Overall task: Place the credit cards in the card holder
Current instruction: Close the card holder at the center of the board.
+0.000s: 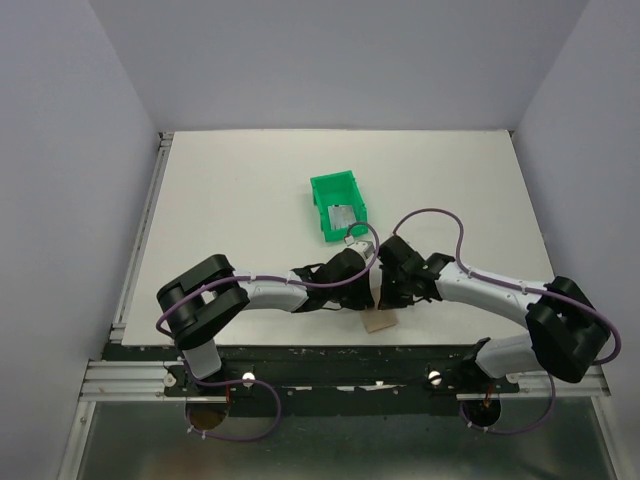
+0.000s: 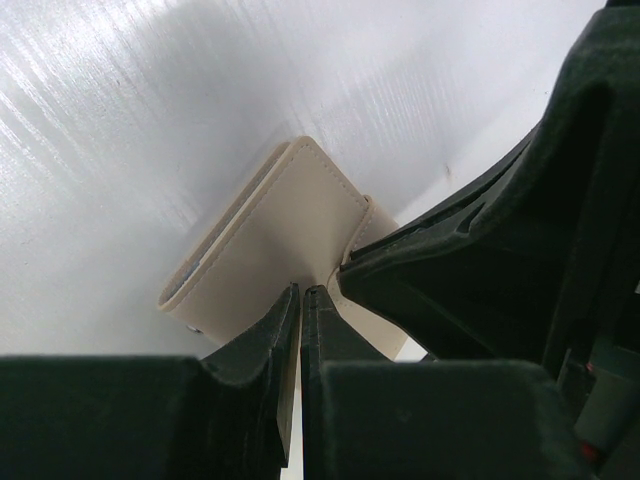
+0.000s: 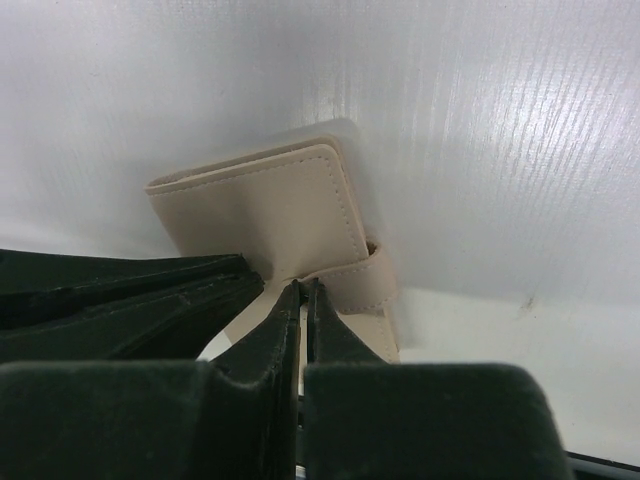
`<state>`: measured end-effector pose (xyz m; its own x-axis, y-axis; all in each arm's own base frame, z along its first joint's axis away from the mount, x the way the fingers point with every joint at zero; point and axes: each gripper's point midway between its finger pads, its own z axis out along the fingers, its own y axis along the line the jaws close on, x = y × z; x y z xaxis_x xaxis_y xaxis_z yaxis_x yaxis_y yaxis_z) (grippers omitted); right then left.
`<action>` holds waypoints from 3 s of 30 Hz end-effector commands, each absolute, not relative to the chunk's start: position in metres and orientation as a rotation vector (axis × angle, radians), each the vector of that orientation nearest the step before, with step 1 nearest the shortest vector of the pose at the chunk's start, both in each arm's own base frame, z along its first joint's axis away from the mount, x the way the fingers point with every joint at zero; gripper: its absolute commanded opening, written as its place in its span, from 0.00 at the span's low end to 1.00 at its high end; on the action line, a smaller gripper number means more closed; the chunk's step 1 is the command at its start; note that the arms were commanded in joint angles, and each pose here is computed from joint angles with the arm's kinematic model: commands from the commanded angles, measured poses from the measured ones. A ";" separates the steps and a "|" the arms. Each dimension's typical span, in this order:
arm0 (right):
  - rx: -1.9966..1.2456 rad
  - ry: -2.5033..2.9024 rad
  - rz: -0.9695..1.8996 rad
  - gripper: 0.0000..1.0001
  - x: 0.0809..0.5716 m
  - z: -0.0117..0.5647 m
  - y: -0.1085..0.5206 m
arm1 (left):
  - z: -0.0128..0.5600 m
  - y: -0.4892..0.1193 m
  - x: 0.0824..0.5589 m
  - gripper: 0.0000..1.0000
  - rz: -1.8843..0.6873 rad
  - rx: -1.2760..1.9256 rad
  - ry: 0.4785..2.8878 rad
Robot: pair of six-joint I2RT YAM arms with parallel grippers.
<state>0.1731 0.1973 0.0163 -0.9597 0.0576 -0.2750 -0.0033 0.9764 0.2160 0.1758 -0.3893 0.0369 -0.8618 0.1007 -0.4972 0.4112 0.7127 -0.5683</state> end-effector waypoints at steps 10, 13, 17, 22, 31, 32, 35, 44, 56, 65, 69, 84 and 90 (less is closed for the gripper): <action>0.053 2.520 0.427 0.16 0.199 0.037 0.190 | 0.014 -0.380 0.163 0.15 -0.941 0.424 2.564; 0.037 2.466 0.446 0.20 0.202 0.049 0.189 | 0.014 -0.381 0.162 0.15 -0.944 0.424 2.563; 0.005 2.477 0.460 0.22 0.197 0.051 0.189 | 0.014 -0.381 0.162 0.15 -0.945 0.425 2.564; -0.016 2.498 0.514 0.25 0.186 0.046 0.190 | 0.013 -0.381 0.162 0.15 -0.943 0.427 2.564; -0.004 2.474 0.554 0.29 0.179 0.050 0.186 | 0.013 -0.383 0.162 0.15 -0.949 0.430 2.564; -0.002 2.471 0.563 0.29 0.179 0.052 0.187 | 0.013 -0.383 0.162 0.15 -0.949 0.430 2.564; -0.014 2.474 0.591 0.29 0.178 0.052 0.192 | 0.012 -0.382 0.163 0.15 -0.947 0.430 2.565; -0.012 2.509 0.566 0.29 0.173 0.042 0.187 | 0.013 -0.382 0.163 0.15 -0.945 0.430 2.567; -0.011 2.522 0.572 0.29 0.174 0.039 0.192 | 0.013 -0.384 0.162 0.15 -0.943 0.440 2.570; -0.001 2.529 0.567 0.27 0.178 0.037 0.196 | 0.012 -0.383 0.162 0.15 -0.943 0.436 2.573; 0.002 2.535 0.559 0.26 0.179 0.035 0.195 | 0.011 -0.383 0.162 0.15 -0.941 0.436 2.576; 0.051 2.591 0.450 0.13 0.181 0.025 0.188 | 0.011 -0.382 0.162 0.14 -0.938 0.431 2.577; 0.054 2.622 0.416 0.09 0.176 0.019 0.182 | 0.009 -0.381 0.162 0.14 -0.933 0.429 2.580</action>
